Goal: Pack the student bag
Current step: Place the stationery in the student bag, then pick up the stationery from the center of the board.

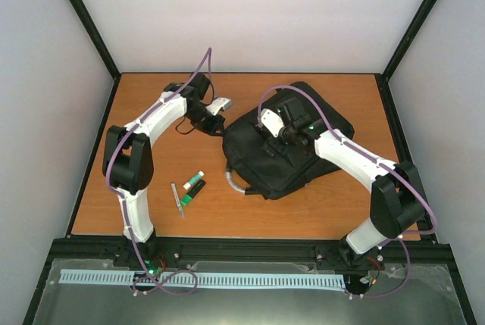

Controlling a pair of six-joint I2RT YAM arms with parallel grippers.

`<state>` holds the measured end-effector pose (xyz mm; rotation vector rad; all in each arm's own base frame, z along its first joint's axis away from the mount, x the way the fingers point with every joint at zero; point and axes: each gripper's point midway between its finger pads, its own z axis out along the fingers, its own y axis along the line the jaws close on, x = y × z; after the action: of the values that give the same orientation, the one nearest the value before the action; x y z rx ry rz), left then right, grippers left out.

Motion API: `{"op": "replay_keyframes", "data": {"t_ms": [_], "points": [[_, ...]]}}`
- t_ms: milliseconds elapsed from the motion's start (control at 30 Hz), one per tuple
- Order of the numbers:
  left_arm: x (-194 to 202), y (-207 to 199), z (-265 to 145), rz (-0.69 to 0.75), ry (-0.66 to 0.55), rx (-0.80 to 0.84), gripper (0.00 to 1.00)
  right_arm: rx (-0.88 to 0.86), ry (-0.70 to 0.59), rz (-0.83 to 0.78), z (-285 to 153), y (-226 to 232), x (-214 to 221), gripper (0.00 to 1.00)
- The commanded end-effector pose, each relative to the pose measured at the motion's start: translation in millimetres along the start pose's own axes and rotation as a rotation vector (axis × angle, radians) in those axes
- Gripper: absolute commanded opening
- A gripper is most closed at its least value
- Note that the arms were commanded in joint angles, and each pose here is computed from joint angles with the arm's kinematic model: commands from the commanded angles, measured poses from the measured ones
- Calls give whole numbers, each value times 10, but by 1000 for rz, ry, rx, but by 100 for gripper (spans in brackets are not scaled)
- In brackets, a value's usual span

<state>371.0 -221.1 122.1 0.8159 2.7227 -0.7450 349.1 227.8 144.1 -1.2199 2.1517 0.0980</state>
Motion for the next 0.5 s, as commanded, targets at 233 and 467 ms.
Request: {"op": "replay_keyframes", "data": {"t_ms": [233, 467], "points": [[55, -68, -446, 69, -18, -84, 97, -73, -97, 6, -345, 84, -194, 100], [335, -73, -840, 56, -38, -211, 100, -96, -141, 9, -445, 59, -285, 100]]}}
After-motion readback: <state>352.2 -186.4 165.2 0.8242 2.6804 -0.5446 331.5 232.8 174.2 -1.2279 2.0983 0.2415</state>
